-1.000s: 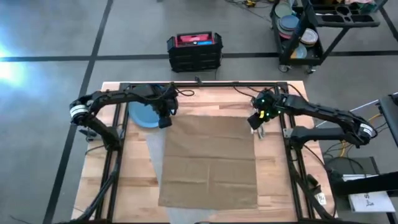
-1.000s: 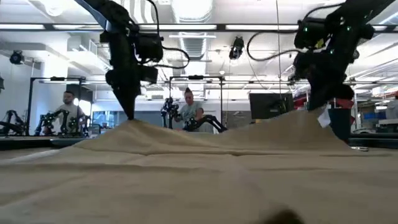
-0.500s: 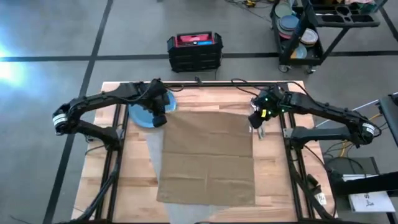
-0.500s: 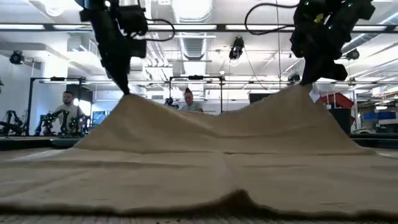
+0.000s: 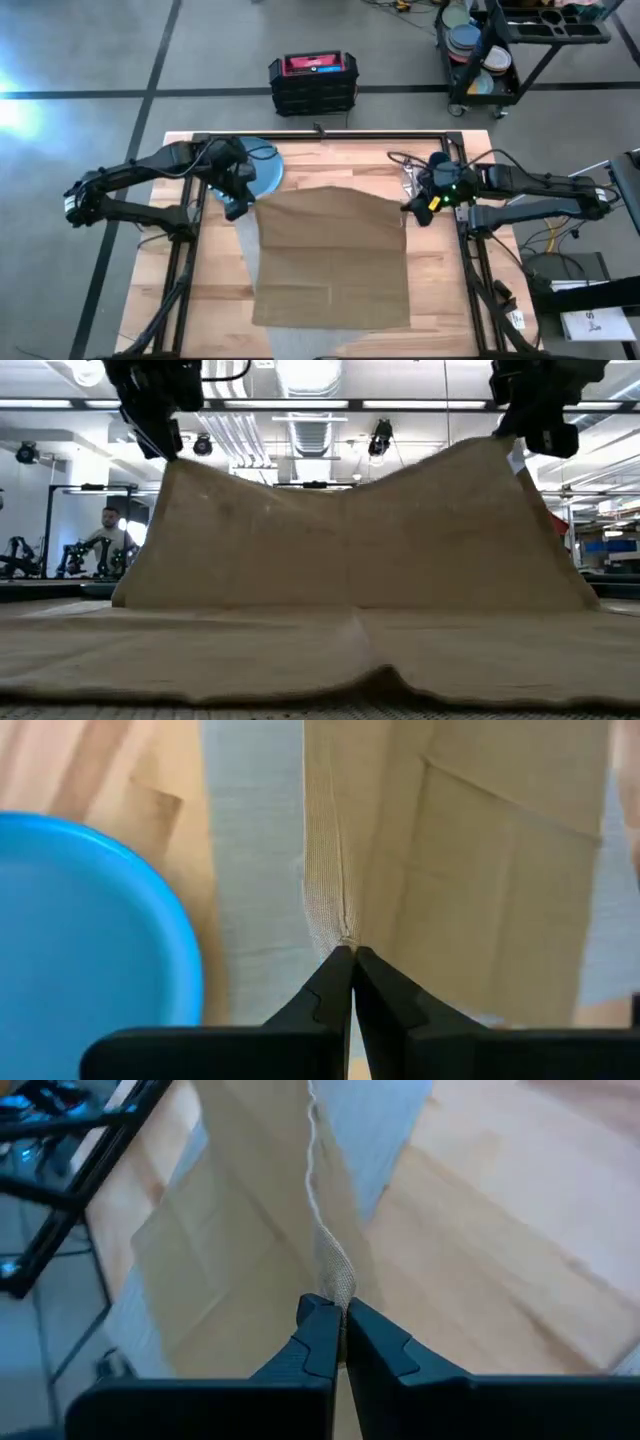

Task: Set table place
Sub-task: Fold the brown table napkin

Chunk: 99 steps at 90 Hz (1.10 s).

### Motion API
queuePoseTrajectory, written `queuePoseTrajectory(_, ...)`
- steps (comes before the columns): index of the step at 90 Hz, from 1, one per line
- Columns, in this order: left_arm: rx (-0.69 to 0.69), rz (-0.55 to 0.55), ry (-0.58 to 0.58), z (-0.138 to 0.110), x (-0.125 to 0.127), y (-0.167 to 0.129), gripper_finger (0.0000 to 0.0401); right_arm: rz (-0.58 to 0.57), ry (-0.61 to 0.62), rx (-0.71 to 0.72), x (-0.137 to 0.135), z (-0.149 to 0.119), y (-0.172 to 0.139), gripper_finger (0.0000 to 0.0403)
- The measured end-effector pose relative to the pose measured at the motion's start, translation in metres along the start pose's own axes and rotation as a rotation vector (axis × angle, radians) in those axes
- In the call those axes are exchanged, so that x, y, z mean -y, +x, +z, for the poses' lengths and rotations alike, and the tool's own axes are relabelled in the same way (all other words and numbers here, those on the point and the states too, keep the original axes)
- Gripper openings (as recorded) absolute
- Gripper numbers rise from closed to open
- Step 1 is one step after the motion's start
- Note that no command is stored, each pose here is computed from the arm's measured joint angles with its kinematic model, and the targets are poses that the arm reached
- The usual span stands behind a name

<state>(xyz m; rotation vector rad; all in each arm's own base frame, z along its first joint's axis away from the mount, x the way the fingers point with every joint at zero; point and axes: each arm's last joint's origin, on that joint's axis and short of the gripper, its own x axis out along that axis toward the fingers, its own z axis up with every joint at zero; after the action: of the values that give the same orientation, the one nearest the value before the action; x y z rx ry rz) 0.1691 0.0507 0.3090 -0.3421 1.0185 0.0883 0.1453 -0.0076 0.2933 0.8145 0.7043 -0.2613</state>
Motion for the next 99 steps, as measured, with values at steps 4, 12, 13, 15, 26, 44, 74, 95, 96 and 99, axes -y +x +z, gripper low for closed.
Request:
queuePoseTrajectory(4, 0.001, -0.01, 0.0, -0.001, 0.004, -0.001, 0.0, 0.011, 0.0, -0.017, -0.003, -0.003, 0.001, 0.0)
queuePoseTrajectory(12, -0.004, -0.028, 0.001, -0.004, 0.01, 0.0, 0.0, 0.028, -0.008, -0.054, -0.008, -0.008, 0.003, 0.0)
queuePoseTrajectory(13, -0.005, -0.03, 0.0, -0.005, 0.011, 0.0, 0.0, 0.03, -0.008, -0.059, -0.009, -0.009, 0.003, 0.0)
queuePoseTrajectory(15, -0.007, -0.034, -0.003, -0.005, 0.012, 0.001, 0.0, 0.033, -0.009, -0.069, -0.01, -0.01, 0.004, 0.0)
queuePoseTrajectory(26, -0.031, -0.057, -0.027, -0.011, 0.019, 0.008, 0.0, 0.033, -0.027, -0.107, -0.017, -0.018, 0.009, 0.0)
queuePoseTrajectory(44, -0.063, -0.104, -0.054, -0.017, 0.036, 0.018, 0.0, 0.058, -0.045, -0.159, -0.026, -0.031, 0.01, 0.0)
queuePoseTrajectory(74, -0.043, -0.189, -0.091, -0.018, 0.064, 0.021, 0.0, 0.127, -0.066, -0.204, -0.04, -0.048, 0.006, 0.0)
queuePoseTrajectory(95, -0.068, -0.224, -0.104, -0.022, 0.077, 0.023, 0.0, 0.159, -0.078, -0.23, -0.049, -0.056, 0.01, 0.0)
queuePoseTrajectory(96, -0.07, -0.225, -0.105, -0.022, 0.078, 0.023, 0.0, 0.157, -0.08, -0.233, -0.05, -0.056, 0.011, 0.0)
queuePoseTrajectory(99, -0.075, -0.228, -0.104, -0.023, 0.079, 0.024, 0.0, 0.155, -0.084, -0.242, -0.051, -0.058, 0.012, 0.0)
